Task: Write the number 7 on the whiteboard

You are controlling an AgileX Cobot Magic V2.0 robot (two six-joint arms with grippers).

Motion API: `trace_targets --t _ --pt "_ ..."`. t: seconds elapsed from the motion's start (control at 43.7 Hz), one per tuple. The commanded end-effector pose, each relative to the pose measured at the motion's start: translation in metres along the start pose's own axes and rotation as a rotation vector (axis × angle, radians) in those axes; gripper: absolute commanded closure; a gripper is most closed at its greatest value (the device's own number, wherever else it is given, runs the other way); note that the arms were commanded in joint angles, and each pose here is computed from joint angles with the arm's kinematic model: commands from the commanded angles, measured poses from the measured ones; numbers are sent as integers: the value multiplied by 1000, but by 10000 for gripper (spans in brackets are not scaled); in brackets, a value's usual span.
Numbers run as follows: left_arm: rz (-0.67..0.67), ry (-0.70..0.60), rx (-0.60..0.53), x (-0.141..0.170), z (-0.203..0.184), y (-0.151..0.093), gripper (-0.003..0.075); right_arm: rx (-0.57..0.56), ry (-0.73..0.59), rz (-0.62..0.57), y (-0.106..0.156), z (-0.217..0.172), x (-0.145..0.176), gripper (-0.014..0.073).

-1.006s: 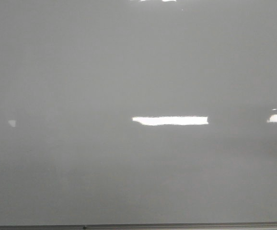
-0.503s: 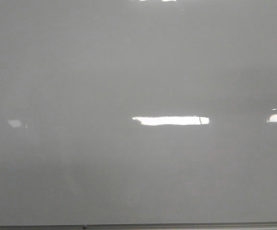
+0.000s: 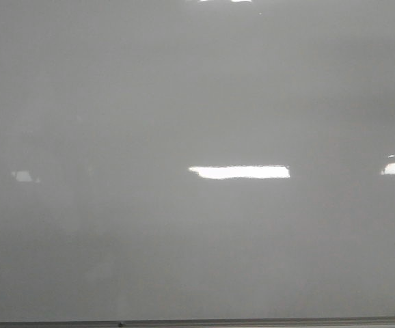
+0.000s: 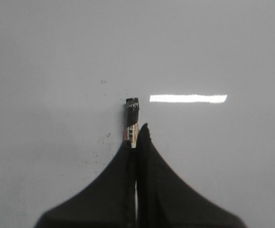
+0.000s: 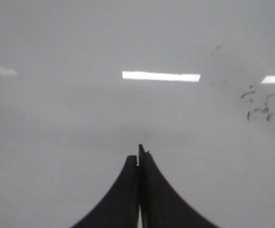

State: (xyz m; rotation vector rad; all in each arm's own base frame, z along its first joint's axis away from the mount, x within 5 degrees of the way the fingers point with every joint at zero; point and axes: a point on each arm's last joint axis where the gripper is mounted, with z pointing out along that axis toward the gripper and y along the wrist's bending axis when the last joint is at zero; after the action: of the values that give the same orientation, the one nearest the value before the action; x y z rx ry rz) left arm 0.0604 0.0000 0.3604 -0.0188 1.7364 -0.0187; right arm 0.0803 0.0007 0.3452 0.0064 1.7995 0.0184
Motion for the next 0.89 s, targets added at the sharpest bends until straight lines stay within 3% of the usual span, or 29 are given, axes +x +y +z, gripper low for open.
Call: trace_targets --t 0.0,0.366,0.503,0.595,0.709,0.778,0.869 --pt "-21 -36 7 -11 9 -1 741 4 -17 4 0 13 -13 662" --pt "-33 50 10 2 30 -1 741 7 154 1 -1 51 -1 652" --pt "-33 101 8 10 36 -1 724 5 174 -23 -1 56 1 501" --pt "-33 144 7 13 41 -1 616 5 178 -23 -1 56 1 321" --pt "-27 189 2 16 51 -1 367 5 175 -23 -1 56 1 113" --pt "-21 220 -2 17 58 0 243 5 175 -23 -1 56 1 65" --pt "-14 261 -6 17 69 0 176 5 174 -23 -1 56 1 66"
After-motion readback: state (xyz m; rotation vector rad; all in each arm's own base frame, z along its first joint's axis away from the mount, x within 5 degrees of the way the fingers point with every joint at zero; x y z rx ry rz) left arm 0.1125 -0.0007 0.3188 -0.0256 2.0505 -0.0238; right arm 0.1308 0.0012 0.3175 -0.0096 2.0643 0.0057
